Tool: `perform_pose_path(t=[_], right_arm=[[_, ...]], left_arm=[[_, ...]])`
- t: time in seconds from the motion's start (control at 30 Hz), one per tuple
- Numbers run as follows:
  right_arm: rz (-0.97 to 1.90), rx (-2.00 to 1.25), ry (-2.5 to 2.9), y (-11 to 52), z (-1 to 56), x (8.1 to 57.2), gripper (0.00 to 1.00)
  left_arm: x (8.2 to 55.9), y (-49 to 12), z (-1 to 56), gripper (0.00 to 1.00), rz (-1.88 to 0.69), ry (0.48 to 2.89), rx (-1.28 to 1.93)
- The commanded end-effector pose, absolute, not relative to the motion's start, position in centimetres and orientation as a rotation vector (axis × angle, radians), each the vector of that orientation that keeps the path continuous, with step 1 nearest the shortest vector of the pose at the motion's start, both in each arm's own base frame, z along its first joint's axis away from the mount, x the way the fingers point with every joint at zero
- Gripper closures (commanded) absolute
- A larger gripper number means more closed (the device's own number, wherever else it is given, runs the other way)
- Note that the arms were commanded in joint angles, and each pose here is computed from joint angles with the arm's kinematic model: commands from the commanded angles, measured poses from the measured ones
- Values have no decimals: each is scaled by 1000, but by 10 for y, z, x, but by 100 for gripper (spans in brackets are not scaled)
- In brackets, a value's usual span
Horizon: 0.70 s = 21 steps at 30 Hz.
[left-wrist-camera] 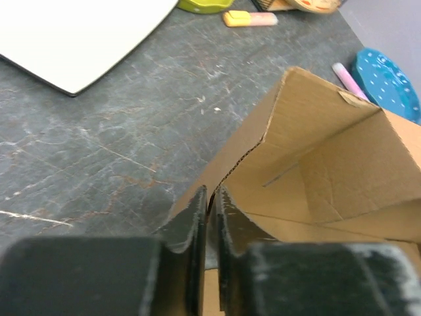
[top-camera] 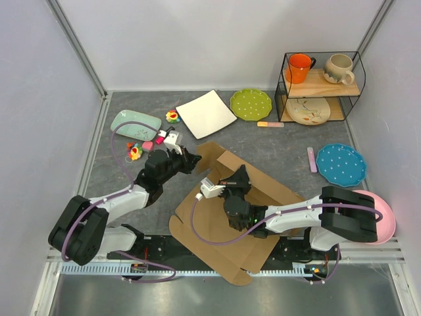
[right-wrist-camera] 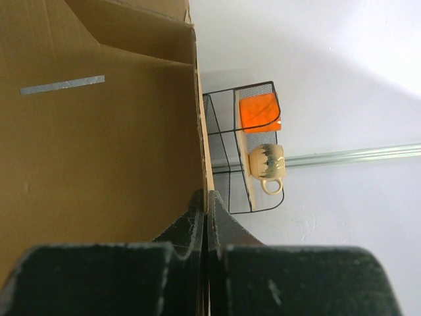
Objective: Fold the paper box
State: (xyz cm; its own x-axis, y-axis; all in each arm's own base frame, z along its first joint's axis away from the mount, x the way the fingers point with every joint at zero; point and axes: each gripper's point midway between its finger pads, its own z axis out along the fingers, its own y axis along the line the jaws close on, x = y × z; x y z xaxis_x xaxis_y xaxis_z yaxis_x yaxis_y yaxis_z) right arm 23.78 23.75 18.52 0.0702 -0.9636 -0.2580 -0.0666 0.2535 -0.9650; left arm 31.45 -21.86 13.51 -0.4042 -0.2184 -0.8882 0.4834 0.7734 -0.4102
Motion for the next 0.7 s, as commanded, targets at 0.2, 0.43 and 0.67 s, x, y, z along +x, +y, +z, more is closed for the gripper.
perform_pose_path(t=[0.2, 0.43, 0.67], right_arm=[[-927, -1104, 1333, 232, 167, 234, 100], [-955, -1093, 1341, 230, 165, 234, 100], [-965, -1045, 1332, 229, 176, 234, 100]], left_arm=[[291, -225, 190, 98, -872, 1694, 299], [267, -221, 204, 98, -941, 1689, 276], [250, -221, 181, 98, -974, 1748, 230]])
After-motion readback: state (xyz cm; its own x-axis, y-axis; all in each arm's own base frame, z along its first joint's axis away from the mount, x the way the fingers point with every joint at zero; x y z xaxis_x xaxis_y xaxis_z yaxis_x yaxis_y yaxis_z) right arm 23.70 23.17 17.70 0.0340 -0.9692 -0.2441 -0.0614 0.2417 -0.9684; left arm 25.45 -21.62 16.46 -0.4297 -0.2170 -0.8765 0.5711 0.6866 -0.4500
